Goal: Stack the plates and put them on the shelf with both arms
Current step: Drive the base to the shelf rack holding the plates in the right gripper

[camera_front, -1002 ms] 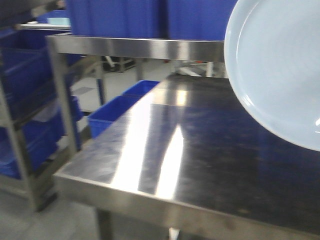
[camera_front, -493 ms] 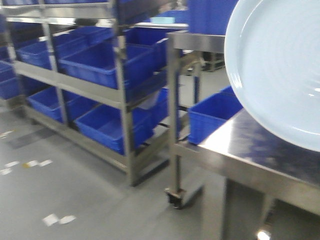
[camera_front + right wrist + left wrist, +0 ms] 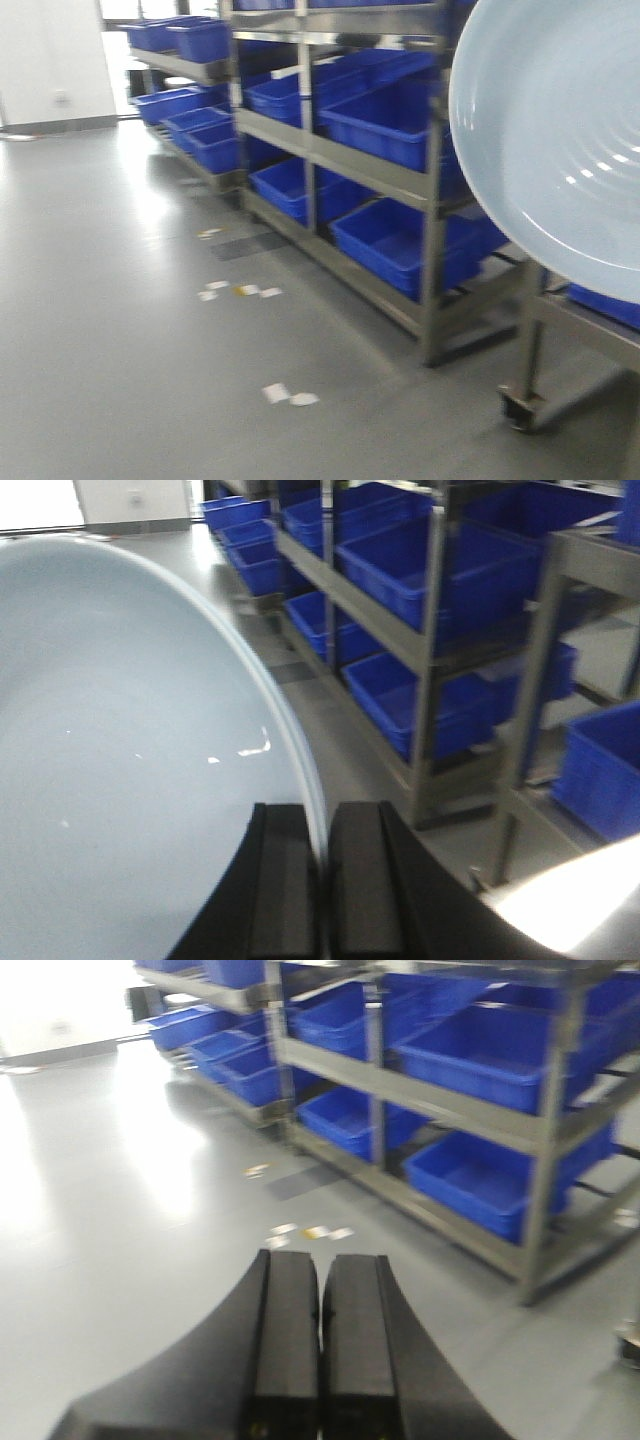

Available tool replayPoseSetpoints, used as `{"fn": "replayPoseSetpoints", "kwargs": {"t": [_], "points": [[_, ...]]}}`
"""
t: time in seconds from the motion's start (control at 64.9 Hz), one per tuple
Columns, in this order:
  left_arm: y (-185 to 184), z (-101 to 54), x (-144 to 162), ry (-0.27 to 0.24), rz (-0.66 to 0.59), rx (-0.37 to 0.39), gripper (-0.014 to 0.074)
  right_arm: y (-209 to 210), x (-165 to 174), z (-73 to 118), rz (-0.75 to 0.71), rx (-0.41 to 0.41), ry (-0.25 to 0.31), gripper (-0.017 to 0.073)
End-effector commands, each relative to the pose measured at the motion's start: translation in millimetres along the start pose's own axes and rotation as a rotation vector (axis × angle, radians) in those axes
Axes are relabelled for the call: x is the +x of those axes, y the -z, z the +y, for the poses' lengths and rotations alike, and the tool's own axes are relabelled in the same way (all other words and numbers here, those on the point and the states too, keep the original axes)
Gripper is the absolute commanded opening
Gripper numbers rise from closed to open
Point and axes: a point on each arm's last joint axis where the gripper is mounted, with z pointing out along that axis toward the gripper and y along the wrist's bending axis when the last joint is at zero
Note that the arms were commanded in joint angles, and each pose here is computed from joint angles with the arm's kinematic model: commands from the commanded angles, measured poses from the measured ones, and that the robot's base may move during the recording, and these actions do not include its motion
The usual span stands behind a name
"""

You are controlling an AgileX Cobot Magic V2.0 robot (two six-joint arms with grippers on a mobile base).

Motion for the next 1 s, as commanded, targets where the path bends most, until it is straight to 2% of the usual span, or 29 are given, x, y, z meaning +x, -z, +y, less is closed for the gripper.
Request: {"fn": "replayPoseSetpoints", "kwargs": {"t": [0.0, 0.987], "points": [[1.8, 1.5, -17.1, 0.005, -0.107, -0.011, 0.0082, 1.4, -18.7, -0.8, -0.122, 0.012, 0.005, 0.0048], [1.8, 1.5, -17.1, 0.005, -0.107, -0.011, 0.0082, 1.4, -18.7, -0.8, -0.122, 0.012, 0.005, 0.0048]]}}
